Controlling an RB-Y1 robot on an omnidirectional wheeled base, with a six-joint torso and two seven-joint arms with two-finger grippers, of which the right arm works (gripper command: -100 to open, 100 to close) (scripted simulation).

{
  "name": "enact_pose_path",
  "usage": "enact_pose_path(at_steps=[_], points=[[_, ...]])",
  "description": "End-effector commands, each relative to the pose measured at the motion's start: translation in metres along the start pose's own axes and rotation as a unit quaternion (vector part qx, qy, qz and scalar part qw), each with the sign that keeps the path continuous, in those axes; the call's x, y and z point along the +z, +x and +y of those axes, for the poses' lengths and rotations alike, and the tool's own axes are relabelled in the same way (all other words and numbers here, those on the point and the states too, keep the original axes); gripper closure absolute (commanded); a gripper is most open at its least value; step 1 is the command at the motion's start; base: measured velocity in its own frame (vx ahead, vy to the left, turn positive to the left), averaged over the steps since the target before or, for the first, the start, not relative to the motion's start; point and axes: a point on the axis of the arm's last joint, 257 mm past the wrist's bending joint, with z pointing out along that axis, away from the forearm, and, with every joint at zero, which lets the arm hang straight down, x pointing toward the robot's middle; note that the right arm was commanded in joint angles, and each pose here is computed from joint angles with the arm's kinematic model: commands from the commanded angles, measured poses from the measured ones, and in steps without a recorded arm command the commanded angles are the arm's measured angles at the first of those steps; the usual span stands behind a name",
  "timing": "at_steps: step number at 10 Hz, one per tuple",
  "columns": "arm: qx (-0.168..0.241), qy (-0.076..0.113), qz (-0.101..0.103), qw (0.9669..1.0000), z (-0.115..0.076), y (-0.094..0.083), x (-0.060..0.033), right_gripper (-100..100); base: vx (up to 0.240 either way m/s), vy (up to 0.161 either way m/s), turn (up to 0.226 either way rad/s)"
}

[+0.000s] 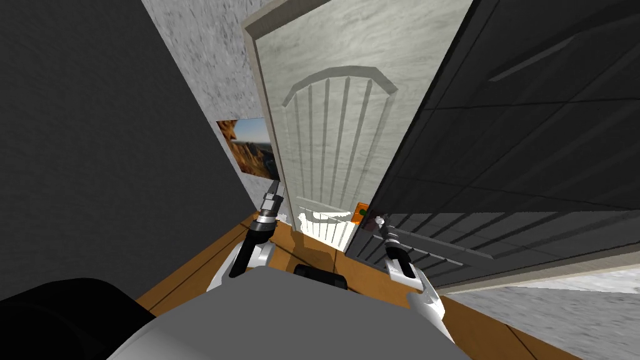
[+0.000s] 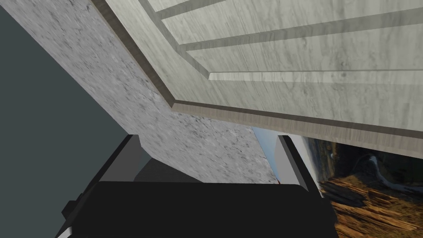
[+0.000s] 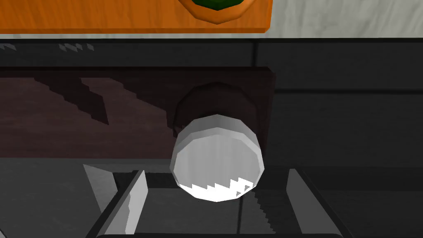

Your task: Pull the door open

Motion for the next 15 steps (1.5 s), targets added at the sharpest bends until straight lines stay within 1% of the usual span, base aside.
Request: enact_pose_path(at_steps=[1, 2, 7, 8, 12, 13, 15], points=[[0.0, 0.0, 0.0, 1.0, 0.0, 0.0, 0.0, -100, 0.096, 0.053, 0.021], [0.0, 0.0, 0.0, 1.0, 0.0, 0.0, 0.0, 100, -0.011, -0.006, -0.02], [0.0, 0.0, 0.0, 1.0, 0.0, 0.0, 0.0, 100, -0.018, -0.007, 0.007], [-0.004, 0.009, -0.008, 0.9999, -0.008, -0.013, -0.0062, 100, -0.1, -0.057, -0.052], [-0.009, 0.018, -0.015, 0.9997, -0.014, -0.029, -0.0145, 100, -0.183, -0.066, -0.063], [-0.006, 0.012, -0.002, 0.9999, -0.009, -0.016, -0.0127, -100, -0.18, -0.007, 0.1], [-0.002, 0.006, 0.014, 0.9999, -0.005, -0.001, -0.0119, -100, -0.216, 0.025, 0.094]])
